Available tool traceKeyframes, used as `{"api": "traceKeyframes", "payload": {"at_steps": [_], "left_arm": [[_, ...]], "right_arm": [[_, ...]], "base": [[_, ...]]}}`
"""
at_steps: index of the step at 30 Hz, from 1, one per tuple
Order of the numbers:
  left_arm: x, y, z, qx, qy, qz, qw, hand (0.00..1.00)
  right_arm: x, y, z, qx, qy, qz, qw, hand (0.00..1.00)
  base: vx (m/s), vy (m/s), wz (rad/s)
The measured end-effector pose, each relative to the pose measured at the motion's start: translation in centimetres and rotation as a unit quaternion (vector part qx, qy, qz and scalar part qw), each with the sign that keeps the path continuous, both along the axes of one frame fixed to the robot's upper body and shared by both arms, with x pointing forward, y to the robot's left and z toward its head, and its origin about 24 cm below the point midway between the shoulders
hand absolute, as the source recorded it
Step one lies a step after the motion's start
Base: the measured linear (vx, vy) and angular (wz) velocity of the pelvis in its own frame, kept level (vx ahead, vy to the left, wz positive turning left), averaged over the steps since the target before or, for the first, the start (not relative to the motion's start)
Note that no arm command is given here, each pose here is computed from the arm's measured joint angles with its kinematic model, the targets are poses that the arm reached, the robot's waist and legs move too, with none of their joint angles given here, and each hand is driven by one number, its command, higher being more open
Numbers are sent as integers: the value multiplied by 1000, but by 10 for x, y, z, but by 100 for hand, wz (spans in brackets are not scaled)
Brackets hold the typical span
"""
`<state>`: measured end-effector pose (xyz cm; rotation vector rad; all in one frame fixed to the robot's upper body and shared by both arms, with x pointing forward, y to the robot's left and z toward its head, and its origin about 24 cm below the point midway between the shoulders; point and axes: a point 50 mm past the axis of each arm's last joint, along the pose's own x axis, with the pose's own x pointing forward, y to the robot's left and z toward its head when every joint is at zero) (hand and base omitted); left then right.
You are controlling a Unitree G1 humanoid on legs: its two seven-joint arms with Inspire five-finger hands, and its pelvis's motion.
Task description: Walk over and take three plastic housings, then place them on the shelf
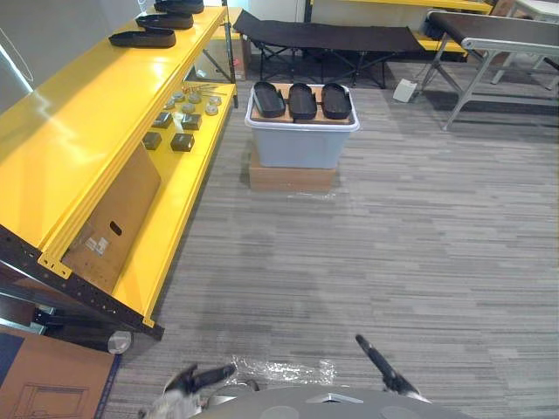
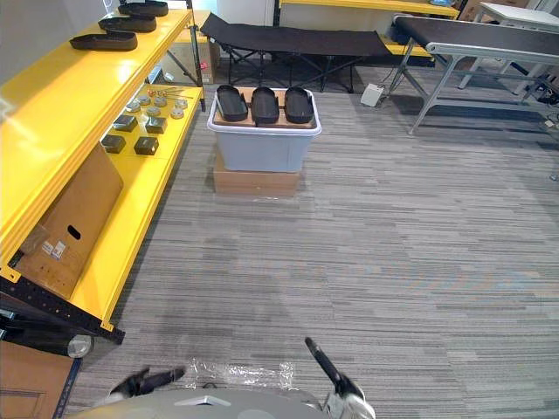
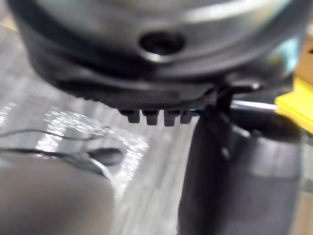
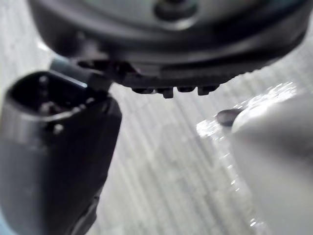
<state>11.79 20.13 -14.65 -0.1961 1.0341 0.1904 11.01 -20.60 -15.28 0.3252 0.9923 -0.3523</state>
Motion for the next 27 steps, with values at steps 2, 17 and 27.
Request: {"api": "traceKeyframes", "payload": {"at_steps": [2,17,27], "left_arm": [[34,-16,13,-36,-58,-13,998,100],[24,-44,5,-110,-45,29,992,100],[16,-41,5,-119,-68,30,990,100]], "right_arm": [[32,9,12,6,-61,30,998,100],[41,31,12,33,-70,38,996,100],[29,27,11,10,-85,35,996,100]], "base": [[-21,28,-6],[11,6,1],[-102,37,2]]}}
